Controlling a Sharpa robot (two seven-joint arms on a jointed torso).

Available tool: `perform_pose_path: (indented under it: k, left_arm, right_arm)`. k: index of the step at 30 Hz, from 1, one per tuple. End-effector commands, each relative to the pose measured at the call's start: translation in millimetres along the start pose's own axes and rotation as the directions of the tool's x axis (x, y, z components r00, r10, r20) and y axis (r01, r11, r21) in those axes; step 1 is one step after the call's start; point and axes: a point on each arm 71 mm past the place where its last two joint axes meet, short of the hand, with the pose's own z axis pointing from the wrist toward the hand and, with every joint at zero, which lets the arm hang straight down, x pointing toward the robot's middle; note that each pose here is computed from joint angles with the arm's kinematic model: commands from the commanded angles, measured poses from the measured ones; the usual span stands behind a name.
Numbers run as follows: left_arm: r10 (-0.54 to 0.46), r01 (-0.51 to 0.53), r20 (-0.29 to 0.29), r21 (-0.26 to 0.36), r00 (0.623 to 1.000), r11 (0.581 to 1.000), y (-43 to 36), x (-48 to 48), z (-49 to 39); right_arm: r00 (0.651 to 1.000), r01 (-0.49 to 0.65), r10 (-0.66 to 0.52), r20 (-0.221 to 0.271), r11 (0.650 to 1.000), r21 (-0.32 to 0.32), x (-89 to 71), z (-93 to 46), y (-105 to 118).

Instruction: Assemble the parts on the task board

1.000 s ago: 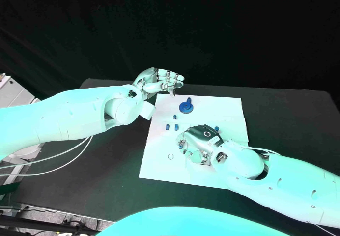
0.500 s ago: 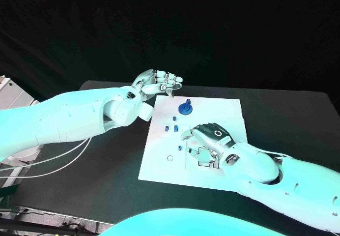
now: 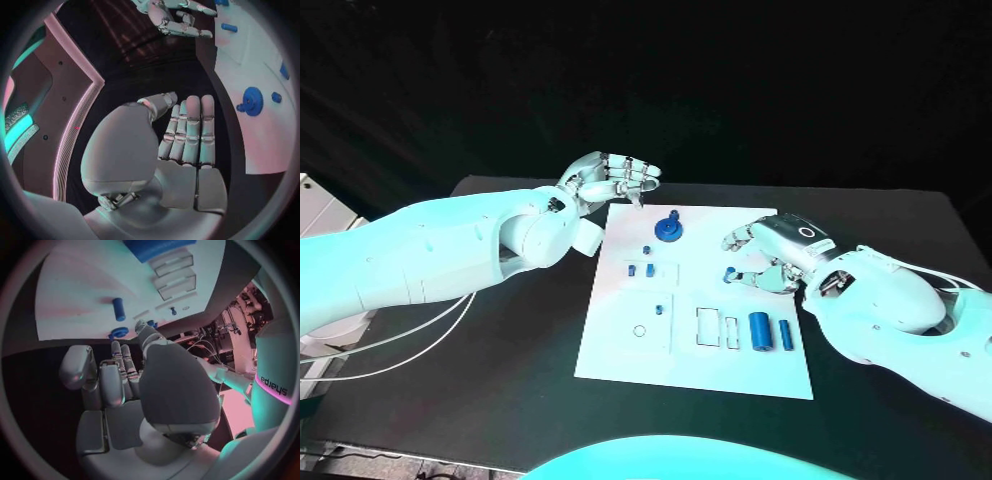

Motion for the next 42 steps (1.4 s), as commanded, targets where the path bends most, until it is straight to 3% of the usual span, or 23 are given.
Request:
perform_pose_path:
  k: [1, 14, 27, 42]
  left_arm:
    - [-0.012, 0.012, -0.018, 0.007, 1.000, 1.000, -1.2, 2.5, 0.6]
    - [-0.012, 0.012, -0.020, 0.005, 1.000, 1.000, -1.0, 1.9, 0.6]
    - [-0.012, 0.012, -0.019, 0.001, 1.000, 1.000, -0.6, 2.0, 0.7]
    - [-0.013, 0.013, -0.020, 0.000, 1.000, 1.000, -0.4, 2.2, 1.1]
  right_arm:
    - [0.995, 0.000, 0.001, -0.099, 1.000, 0.017, 6.1, 2.3, -6]
    - [0.989, 0.020, -0.016, -0.146, 0.999, 0.027, 15.8, 13.8, -14]
    - [0.985, 0.004, -0.002, -0.173, 1.000, 0.011, 25.4, 18.0, -9]
    - [0.984, -0.005, 0.004, -0.176, 1.000, -0.002, 29.6, 19.1, -3]
